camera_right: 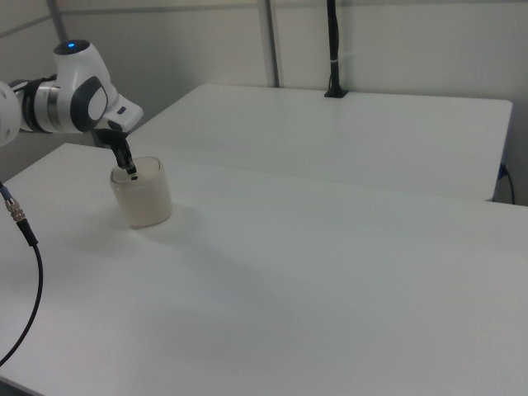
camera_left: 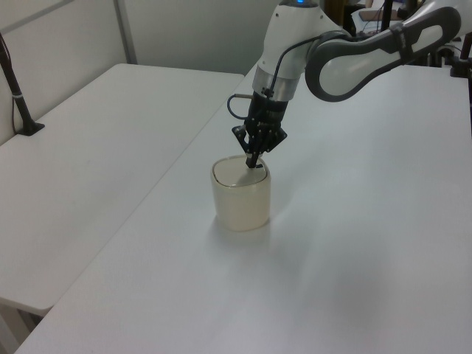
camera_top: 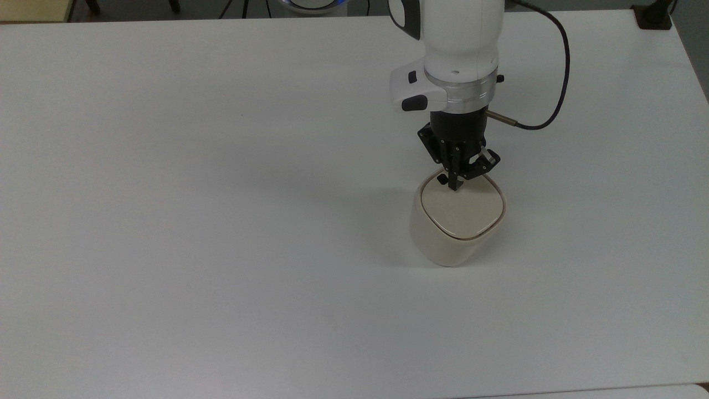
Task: Open the trash bin
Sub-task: 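Hook the lid edge with the gripper and lift it upward, then raise the gripper away from the opened lid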
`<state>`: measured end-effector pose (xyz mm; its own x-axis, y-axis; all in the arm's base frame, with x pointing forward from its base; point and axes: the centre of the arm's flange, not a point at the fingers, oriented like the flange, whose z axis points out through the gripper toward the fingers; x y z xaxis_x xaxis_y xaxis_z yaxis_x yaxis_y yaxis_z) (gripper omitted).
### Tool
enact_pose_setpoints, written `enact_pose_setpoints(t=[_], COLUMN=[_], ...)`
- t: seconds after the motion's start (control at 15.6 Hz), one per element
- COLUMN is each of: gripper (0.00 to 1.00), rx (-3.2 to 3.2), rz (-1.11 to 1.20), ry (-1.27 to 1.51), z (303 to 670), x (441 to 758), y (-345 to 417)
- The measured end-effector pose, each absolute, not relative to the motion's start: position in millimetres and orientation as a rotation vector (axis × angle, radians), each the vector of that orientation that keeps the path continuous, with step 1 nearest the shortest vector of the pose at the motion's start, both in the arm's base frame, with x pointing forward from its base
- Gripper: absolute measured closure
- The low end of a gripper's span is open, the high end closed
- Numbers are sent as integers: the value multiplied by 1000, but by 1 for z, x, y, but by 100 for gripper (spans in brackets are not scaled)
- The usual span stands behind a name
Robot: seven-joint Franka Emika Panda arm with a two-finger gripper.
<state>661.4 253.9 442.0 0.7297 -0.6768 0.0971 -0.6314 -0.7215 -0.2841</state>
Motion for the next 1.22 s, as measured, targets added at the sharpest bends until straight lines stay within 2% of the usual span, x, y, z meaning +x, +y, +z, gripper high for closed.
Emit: enact_pose_setpoints(t=[0.58, 0.83, 1.22], gripper=[99, 99, 99], rx=[-2712, -2669, -2686], rz=[-299, -361, -352], ry=[1026, 1018, 1066], z=[442, 484, 550], x=[662, 659, 640], y=[256, 250, 206])
